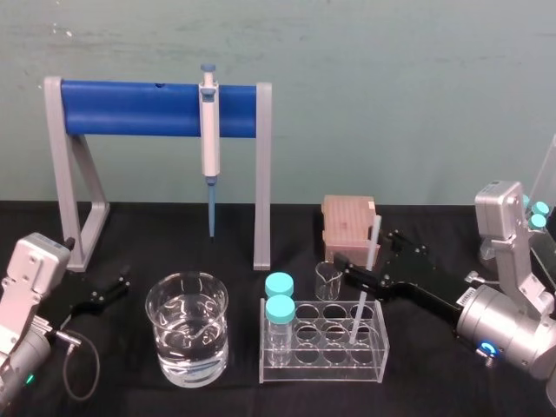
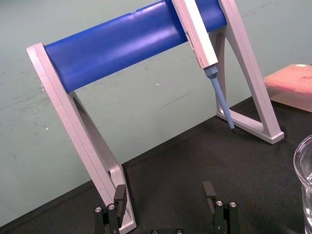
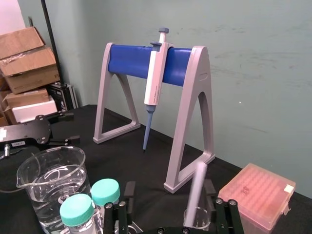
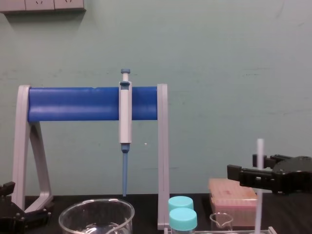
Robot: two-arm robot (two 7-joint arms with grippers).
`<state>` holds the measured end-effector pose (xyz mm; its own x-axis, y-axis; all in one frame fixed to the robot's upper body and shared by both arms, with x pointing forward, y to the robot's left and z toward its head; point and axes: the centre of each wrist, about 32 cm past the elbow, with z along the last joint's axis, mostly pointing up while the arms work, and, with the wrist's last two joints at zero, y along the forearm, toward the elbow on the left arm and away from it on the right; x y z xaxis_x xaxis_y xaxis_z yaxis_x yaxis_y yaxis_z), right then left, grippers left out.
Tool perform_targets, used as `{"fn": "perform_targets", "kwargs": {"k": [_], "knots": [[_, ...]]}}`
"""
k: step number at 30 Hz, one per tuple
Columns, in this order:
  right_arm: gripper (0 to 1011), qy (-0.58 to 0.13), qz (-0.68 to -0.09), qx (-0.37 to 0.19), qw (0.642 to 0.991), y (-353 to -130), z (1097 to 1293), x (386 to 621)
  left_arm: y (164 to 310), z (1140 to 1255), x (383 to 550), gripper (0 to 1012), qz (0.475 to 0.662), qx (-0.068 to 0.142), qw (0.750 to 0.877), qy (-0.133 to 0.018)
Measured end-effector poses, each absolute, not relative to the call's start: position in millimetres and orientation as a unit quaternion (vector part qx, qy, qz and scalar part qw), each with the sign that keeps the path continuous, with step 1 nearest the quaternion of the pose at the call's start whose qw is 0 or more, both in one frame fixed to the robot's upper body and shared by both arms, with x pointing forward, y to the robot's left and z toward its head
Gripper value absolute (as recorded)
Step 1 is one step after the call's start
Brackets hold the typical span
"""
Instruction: Pick up the stirring rod with one hand, then place it down.
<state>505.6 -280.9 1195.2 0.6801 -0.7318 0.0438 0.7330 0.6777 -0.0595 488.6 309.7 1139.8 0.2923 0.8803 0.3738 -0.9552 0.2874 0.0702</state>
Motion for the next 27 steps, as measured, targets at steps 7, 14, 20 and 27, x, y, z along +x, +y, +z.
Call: {"fn": "perform_targets", "kwargs": {"k": [7, 14, 20, 27], "knots": [[1003, -0.021, -0.422, -0.035, 0.906, -288.4, 1204.2, 500.7, 309.7, 1139.8, 488.6, 1005, 0.58, 0.141, 0.791, -0.132], [1003, -0.048, -0.477, -0.044, 0.877, -295.2, 1213.6, 487.9, 309.7, 1139.8, 488.6, 1005, 0.58, 0.141, 0.791, -0.132], [1003, -0.053, -0.514, -0.048, 0.855, -301.9, 1214.1, 480.9, 309.7, 1139.8, 488.6, 1005, 0.58, 0.142, 0.791, -0.132], [1003, -0.049, -0.555, -0.056, 0.829, -302.4, 1205.1, 475.1, 309.7, 1139.8, 488.6, 1005, 0.58, 0.141, 0.791, -0.132]]}}
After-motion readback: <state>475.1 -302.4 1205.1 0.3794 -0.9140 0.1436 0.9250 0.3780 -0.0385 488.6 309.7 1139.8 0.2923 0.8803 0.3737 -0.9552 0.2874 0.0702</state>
